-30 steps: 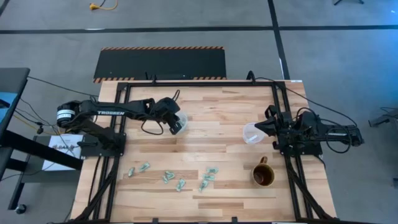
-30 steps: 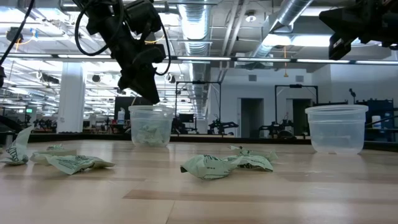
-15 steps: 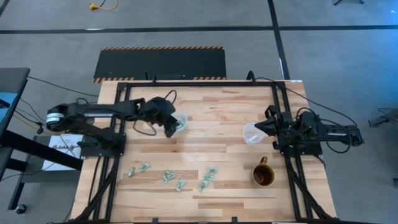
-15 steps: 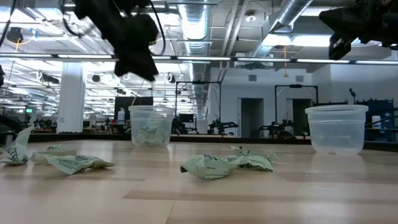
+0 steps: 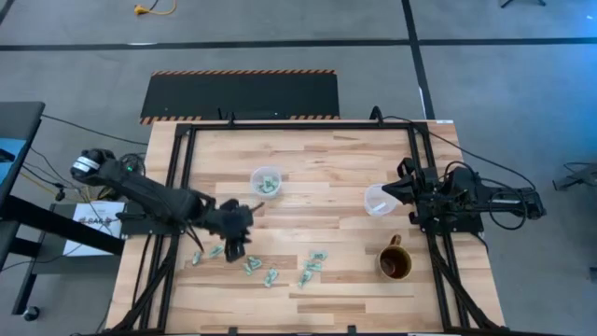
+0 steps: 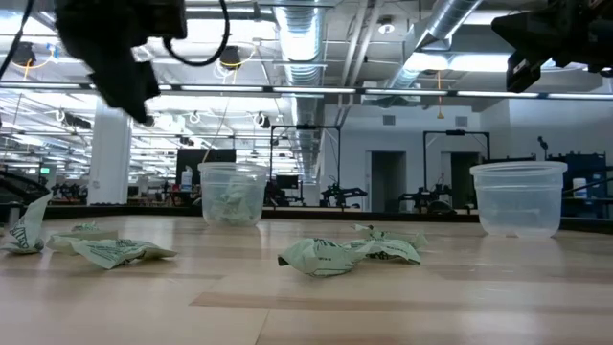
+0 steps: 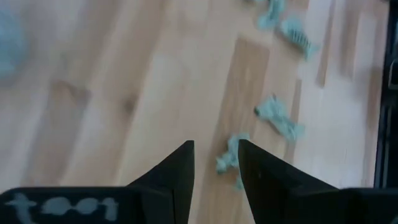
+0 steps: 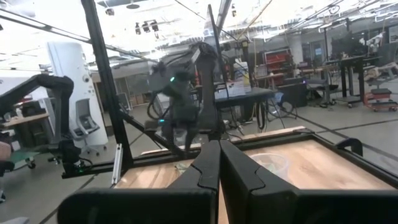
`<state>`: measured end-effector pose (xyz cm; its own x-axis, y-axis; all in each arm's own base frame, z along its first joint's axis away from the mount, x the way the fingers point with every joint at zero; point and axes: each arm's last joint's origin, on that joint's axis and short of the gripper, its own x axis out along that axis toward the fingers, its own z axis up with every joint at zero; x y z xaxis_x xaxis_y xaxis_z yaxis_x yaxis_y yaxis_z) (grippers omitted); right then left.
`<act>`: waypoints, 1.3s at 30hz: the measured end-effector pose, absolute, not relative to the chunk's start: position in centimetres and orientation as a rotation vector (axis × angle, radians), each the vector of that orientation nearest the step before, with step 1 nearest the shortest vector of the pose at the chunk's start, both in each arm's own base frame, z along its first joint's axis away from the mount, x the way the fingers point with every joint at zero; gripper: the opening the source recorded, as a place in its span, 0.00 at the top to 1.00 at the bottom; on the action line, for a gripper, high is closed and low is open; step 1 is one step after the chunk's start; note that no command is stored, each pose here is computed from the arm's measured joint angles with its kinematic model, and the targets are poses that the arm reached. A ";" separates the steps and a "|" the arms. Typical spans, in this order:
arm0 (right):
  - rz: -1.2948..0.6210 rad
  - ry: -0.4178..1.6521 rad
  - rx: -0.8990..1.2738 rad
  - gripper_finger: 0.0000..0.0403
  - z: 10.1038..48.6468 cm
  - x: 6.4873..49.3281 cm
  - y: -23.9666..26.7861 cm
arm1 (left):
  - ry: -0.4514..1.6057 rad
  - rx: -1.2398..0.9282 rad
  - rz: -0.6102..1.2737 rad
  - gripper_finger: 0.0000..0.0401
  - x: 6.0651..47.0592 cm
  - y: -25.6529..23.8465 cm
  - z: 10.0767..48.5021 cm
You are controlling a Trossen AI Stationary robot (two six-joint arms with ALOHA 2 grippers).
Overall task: Pick and place Stevia / Truvia into bins
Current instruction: Put the white stevia packet into the left transparent container
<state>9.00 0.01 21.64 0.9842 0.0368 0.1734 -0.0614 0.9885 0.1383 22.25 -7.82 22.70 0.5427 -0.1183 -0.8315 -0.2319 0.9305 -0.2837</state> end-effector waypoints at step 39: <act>0.049 -0.171 0.144 1.00 21.6 9.0 0.0 | 1.319 -0.446 -0.123 0.72 24.3 -12.2 16.1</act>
<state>9.00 0.01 21.64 0.9843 0.0366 0.1729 -0.0611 0.9885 0.1384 24.32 -12.25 16.12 0.2565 -0.3360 -0.9062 -0.1625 0.9093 -0.3832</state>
